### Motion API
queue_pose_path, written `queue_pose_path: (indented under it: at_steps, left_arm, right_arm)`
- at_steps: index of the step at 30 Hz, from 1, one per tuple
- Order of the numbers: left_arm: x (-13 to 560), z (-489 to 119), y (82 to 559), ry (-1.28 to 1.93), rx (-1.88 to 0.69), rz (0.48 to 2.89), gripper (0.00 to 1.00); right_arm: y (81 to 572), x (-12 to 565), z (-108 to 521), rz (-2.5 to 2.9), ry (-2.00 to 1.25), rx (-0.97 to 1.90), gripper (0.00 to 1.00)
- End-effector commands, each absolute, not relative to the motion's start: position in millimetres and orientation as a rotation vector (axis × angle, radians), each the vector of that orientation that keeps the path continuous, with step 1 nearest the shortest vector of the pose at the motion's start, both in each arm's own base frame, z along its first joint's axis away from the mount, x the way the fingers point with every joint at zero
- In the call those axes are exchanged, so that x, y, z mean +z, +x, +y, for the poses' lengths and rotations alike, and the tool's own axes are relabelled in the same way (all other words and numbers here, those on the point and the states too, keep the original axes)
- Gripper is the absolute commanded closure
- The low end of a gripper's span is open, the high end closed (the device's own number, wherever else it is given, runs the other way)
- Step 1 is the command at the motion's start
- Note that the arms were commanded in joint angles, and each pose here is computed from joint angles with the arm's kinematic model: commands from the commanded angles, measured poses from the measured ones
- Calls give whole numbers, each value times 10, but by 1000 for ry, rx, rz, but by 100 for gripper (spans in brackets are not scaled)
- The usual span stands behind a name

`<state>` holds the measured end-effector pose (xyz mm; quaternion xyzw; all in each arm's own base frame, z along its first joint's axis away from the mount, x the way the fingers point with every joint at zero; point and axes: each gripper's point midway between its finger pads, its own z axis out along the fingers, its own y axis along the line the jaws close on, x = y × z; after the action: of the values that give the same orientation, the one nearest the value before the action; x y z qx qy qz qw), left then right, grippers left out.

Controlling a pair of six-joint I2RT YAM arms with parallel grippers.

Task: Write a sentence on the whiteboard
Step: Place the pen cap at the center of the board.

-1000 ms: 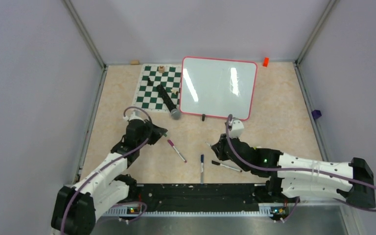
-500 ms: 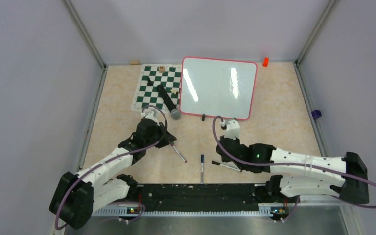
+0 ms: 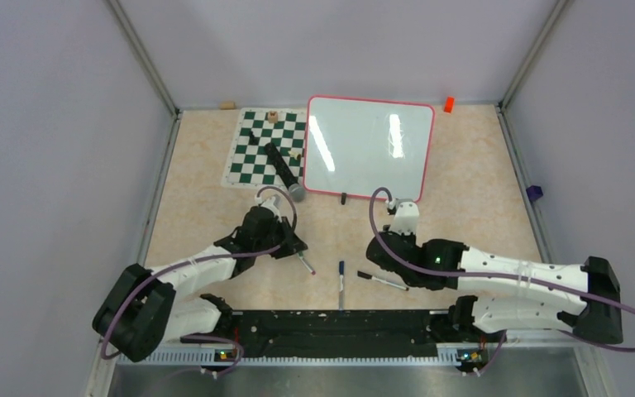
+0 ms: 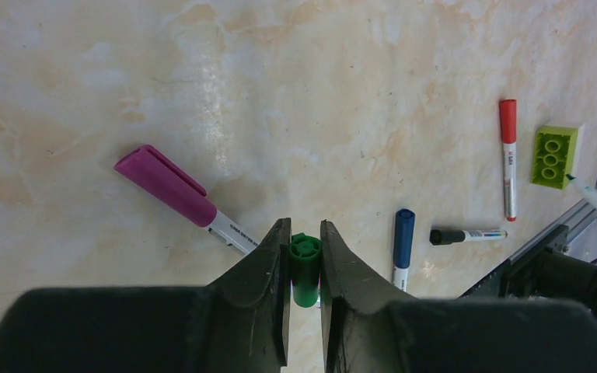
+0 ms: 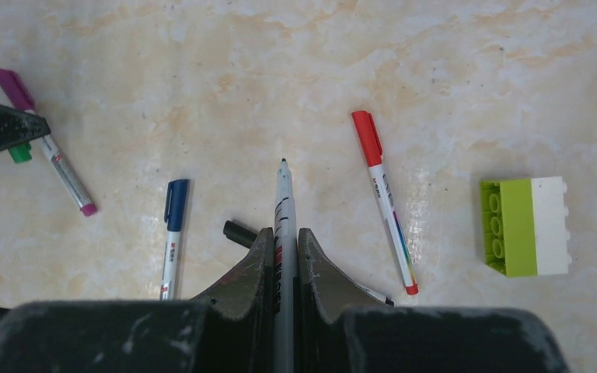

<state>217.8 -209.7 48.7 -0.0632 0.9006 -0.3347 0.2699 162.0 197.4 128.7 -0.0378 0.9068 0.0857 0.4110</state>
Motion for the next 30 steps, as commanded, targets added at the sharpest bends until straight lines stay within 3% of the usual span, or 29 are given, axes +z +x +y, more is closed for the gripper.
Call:
queue_pose_path:
  at_steps: [1, 14, 24, 26, 30]
  left_arm:
    - [529, -2252, 2228, -113, -942, 2404, 100]
    - [455, -2465, 2145, 4, -947, 2478, 99]
    - [577, -2470, 2113, 57, -939, 2461, 27]
    - [631, -2466, 2110, 66, -944, 2448, 20]
    - [793, -2428, 2133, 78, -934, 2399, 16]
  right_arm:
    - [1727, 1460, 1837, 2248, 79, 129, 100]
    - [1811, 1675, 1761, 2170, -84, 70, 100]
    - [1722, 1806, 1836, 2127, -155, 270, 100]
    - [1681, 1820, 1903, 2103, -219, 345, 100]
    - [1727, 1869, 1749, 2047, -145, 341, 100]
